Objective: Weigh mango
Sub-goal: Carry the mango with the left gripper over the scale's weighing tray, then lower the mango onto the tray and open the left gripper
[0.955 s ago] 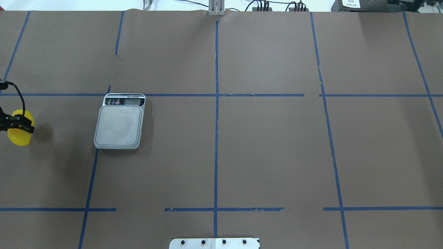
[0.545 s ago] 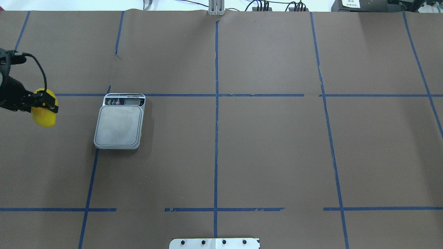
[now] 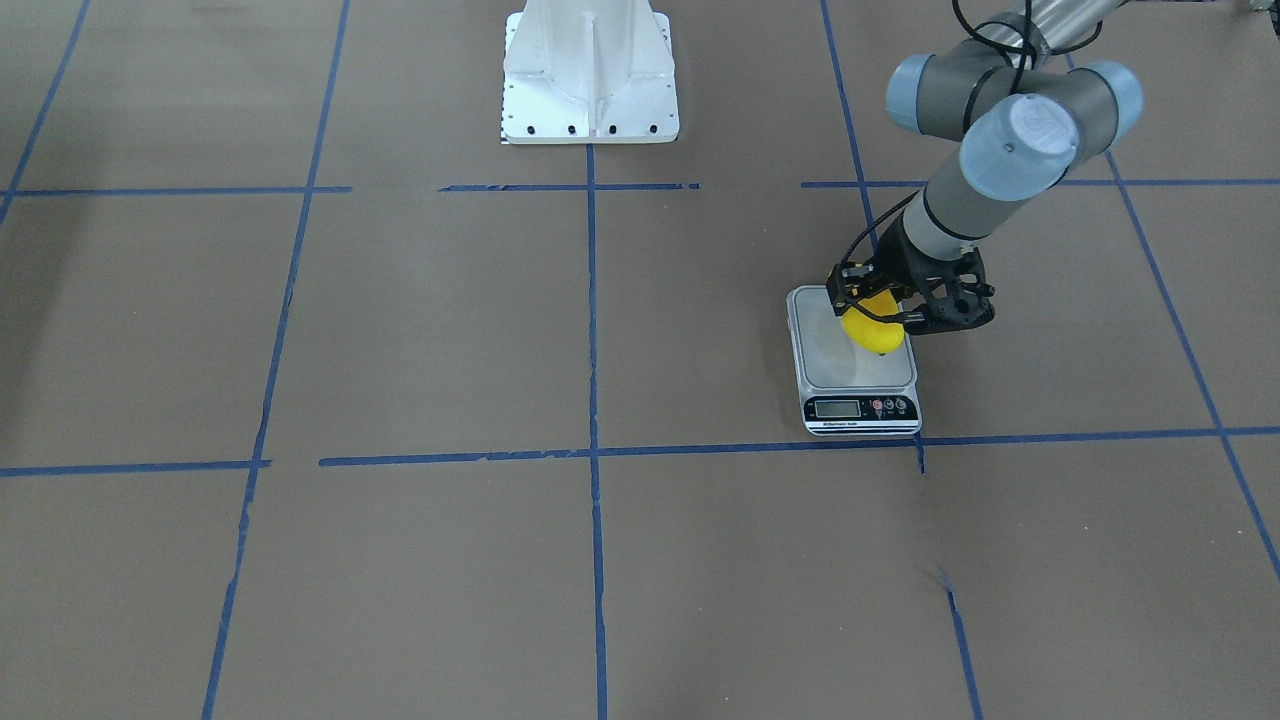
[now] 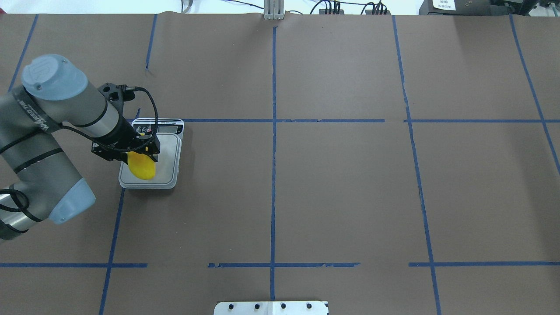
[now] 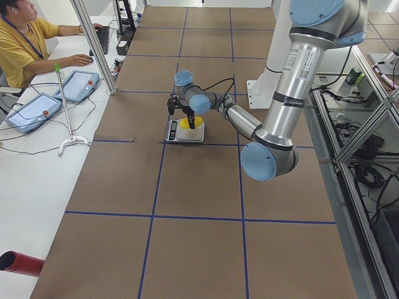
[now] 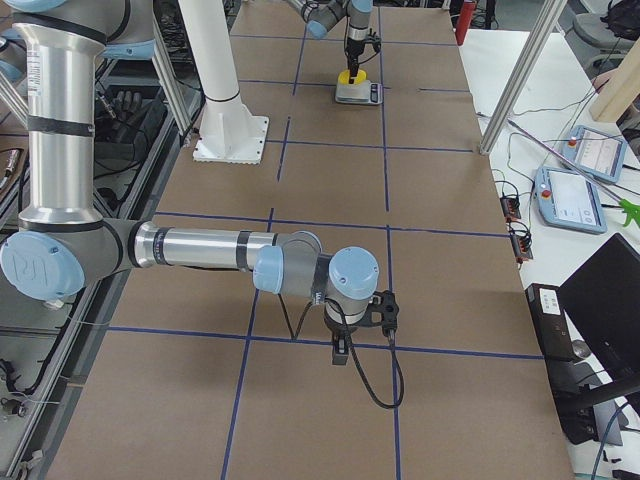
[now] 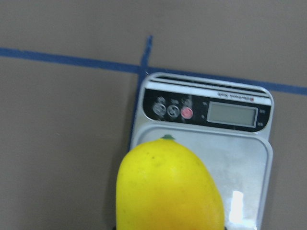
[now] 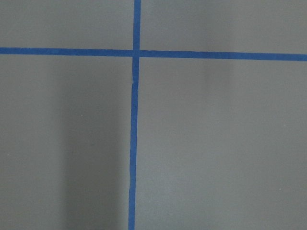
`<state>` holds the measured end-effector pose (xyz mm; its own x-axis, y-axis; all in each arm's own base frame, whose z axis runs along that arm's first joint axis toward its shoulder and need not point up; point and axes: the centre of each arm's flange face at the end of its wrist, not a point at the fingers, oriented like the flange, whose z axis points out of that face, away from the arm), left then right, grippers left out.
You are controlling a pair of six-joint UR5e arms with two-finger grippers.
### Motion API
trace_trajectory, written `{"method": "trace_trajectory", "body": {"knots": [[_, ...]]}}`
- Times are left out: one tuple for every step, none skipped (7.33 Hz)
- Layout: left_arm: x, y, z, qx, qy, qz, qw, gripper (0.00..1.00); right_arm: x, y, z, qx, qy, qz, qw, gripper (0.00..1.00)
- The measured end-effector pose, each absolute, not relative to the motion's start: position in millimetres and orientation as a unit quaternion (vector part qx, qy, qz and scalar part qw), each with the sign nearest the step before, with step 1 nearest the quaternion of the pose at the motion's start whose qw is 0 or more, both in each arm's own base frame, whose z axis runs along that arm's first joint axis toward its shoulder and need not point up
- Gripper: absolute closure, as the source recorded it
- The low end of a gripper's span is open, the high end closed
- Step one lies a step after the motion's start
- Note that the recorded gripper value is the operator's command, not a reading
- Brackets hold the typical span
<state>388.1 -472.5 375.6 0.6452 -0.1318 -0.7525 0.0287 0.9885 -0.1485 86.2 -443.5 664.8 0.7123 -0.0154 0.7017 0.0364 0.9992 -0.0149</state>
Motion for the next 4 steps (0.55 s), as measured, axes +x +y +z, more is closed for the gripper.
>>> {"method": "trace_trajectory", "body": {"knots": [[399.8, -467.7, 378.9, -0.065, 0.413, -0.041, 0.907, 1.0, 86.2, -443.5, 664.9, -0.014, -0.379, -0.014, 0.925, 0.0], [405.3, -466.1, 380.3, -0.066, 0.411, -0.038, 0.908, 0.84, 86.2, -443.5, 664.9, -0.014, -0.379, -0.014, 0.925, 0.0], [407.0, -466.1, 381.0, -0.066, 0.41, -0.036, 0.909, 0.01, 86.2, -443.5, 664.9, -0.014, -0.379, -0.014, 0.925, 0.0], [406.0, -467.8, 381.7, -0.062, 0.408, -0.039, 0.91, 0.0, 86.2, -443.5, 664.9, -0.014, -0.379, -0.014, 0.925, 0.0]]}}
